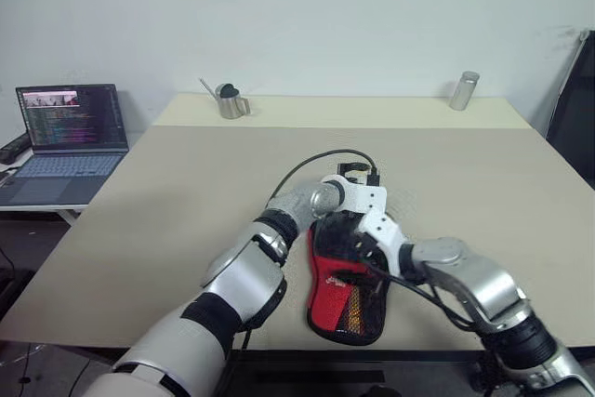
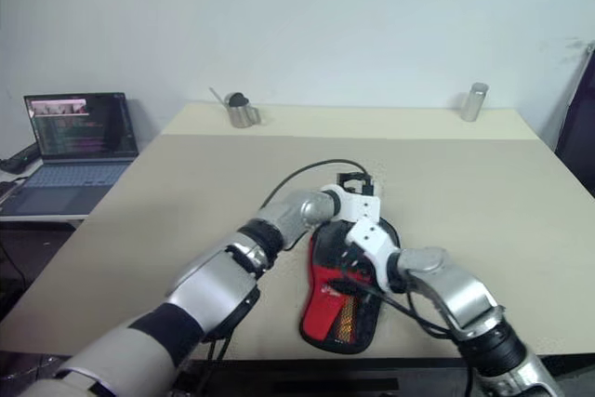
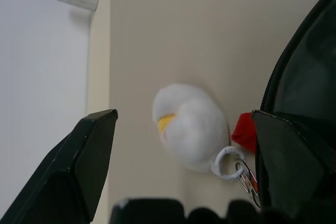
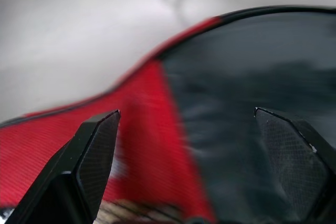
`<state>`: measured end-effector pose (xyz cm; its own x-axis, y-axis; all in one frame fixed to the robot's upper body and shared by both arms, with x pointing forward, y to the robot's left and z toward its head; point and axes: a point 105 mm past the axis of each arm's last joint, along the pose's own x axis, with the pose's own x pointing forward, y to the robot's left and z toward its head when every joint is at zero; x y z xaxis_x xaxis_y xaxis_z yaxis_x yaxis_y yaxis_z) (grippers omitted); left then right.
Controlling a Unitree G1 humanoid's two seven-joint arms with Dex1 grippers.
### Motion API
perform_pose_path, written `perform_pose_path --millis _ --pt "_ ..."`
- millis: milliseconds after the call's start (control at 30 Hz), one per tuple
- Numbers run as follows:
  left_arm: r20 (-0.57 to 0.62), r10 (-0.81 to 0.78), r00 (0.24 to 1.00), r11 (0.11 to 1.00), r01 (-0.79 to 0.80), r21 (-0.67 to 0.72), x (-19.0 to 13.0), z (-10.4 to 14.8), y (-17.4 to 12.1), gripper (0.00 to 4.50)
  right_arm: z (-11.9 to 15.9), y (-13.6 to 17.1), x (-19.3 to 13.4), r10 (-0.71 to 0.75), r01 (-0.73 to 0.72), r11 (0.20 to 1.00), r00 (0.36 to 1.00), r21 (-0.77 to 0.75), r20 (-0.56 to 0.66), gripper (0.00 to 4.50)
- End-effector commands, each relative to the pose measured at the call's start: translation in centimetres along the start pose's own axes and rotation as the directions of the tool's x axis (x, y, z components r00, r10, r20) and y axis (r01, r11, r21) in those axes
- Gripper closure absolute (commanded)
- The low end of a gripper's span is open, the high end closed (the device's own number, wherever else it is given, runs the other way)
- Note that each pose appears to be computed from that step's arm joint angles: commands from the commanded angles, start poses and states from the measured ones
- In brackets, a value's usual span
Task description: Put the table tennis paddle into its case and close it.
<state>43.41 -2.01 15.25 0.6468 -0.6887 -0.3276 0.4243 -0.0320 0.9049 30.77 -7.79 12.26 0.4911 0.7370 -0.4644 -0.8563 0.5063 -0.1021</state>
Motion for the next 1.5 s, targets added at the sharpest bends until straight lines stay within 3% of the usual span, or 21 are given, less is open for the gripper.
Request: perform_pose_path --millis 33,200,267,500,633,800,1200,1500 --pt "0.114 0.01 0.993 0.999 -0.006 -0.041 -1.9 0.6 2.8 0.04 2.4 -0.4 -2.9 0.012 -0.007 0.998 0.996 -0.063 0.089 0.0" --pt "0.191 -0.067 0.979 0.99 0.089 -0.106 -6.4 -2.0 3.0 0.04 2.8 -3.2 -7.2 -0.078 0.084 0.996 0.989 -0.042 0.126 0.0" --pt "0.199 -0.128 0.972 0.978 0.158 -0.14 -9.3 -3.9 2.2 0.04 1.9 -6.1 -8.7 -0.218 0.22 0.975 0.971 -0.007 0.097 0.0" --pt "0.203 -0.328 0.922 0.901 0.37 -0.225 -14.6 -6.4 -1.8 0.04 -1.7 -11.2 -9.1 -0.497 0.5 0.861 0.866 0.089 -0.061 0.0" --pt "0.265 -0.401 0.877 0.856 0.462 -0.232 -15.2 -4.7 -4.2 0.04 -3.7 -11.9 -8.1 -0.55 0.564 0.825 0.818 0.043 -0.168 0.0" --pt "0.266 -0.409 0.873 0.849 0.471 -0.24 -15.1 -3.6 -5.1 0.04 -4.3 -10.8 -5.6 -0.533 0.542 0.84 0.818 -0.018 -0.216 0.0" --pt "0.257 -0.362 0.896 0.865 0.426 -0.266 -15.2 -3.1 -4.4 0.04 -1.2 -9.6 -0.7 -0.49 0.491 0.871 0.864 -0.023 -0.119 0.0" --pt "0.285 -0.299 0.911 0.88 0.379 -0.288 -14.5 -2.3 -3.4 0.04 -0.7 -10.8 -1.7 -0.511 0.511 0.859 0.853 -0.032 -0.104 0.0"
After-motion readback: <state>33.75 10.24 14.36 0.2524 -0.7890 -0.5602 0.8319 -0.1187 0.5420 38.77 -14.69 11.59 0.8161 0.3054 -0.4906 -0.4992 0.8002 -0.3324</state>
